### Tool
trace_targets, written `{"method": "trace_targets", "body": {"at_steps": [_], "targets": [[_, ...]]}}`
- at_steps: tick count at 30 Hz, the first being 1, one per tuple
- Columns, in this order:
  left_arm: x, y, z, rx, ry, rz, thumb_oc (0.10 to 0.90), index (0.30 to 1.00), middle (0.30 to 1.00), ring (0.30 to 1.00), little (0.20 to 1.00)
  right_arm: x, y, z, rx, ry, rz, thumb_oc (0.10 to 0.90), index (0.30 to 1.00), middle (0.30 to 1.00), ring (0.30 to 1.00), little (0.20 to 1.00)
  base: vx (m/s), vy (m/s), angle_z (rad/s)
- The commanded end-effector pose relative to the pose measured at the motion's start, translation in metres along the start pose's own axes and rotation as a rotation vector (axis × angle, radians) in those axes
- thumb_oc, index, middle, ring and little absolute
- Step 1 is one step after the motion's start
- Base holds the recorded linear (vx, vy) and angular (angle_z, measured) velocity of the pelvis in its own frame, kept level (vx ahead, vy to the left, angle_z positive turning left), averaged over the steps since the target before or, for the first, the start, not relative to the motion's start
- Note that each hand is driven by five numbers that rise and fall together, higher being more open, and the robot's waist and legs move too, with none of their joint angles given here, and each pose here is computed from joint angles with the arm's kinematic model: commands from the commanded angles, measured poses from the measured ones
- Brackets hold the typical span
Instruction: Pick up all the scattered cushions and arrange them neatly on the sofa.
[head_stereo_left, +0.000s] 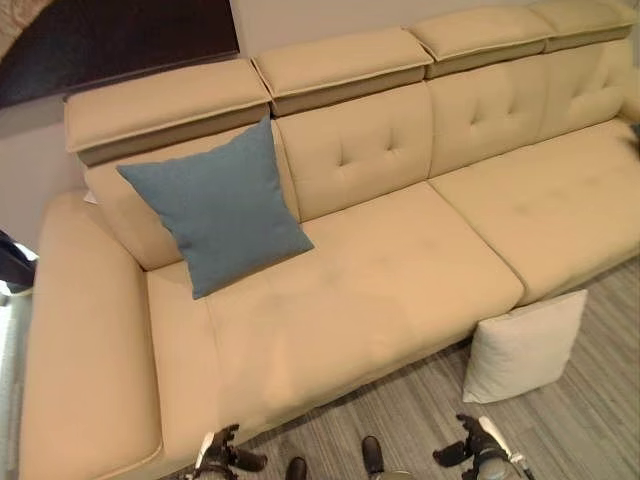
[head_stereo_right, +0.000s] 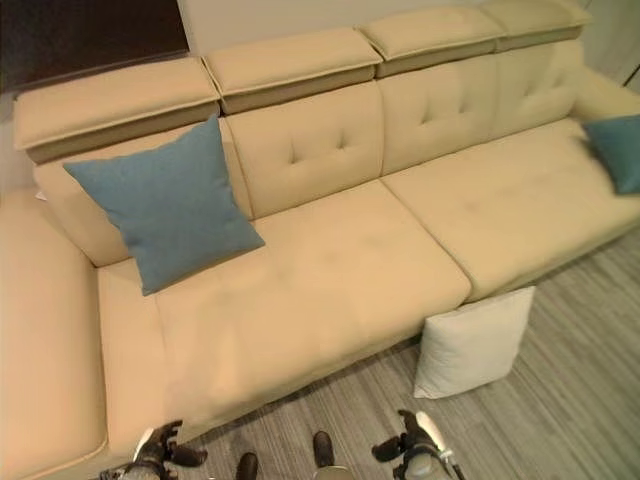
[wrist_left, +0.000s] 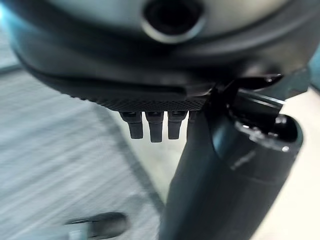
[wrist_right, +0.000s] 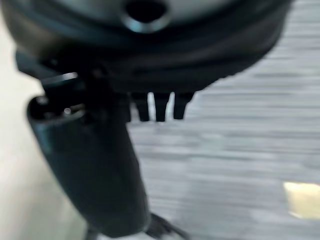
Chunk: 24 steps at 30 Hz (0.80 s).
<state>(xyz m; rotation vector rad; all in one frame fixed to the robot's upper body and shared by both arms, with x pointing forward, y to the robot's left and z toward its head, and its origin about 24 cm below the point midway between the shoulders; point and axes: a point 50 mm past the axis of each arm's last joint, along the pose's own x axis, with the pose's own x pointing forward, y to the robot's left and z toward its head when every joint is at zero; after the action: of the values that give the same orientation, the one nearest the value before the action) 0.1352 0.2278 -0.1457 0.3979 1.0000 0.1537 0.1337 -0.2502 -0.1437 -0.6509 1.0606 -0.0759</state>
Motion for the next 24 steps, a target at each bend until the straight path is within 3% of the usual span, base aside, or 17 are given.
{"method": "trace_targets", "body": {"at_steps": [1, 12, 24], "targets": [[-0.002, 0.001, -0.006, 0.065, -0.012, 0.005, 0.800, 0.900, 0.900, 0.900, 0.900, 0.003, -0.019, -0.001, -0.003, -0.001, -0.070, 0.800, 0.900, 0.900, 0.900, 0.900, -0.10, 0.072, -0.91], [-0.002, 0.010, -0.016, 0.038, 0.036, 0.037, 0.800, 0.900, 0.900, 0.900, 0.900, 0.002, -0.014, -0.002, 0.014, 0.005, -0.066, 0.800, 0.900, 0.900, 0.900, 0.900, -0.11, -0.048, -0.93], [-0.002, -0.006, -0.002, 0.042, -0.005, -0.018, 0.800, 0.900, 0.900, 0.900, 0.900, 0.002, -0.024, -0.006, 0.057, 0.011, -0.109, 0.800, 0.900, 0.900, 0.900, 0.900, 0.10, -0.156, -0.06]]}}
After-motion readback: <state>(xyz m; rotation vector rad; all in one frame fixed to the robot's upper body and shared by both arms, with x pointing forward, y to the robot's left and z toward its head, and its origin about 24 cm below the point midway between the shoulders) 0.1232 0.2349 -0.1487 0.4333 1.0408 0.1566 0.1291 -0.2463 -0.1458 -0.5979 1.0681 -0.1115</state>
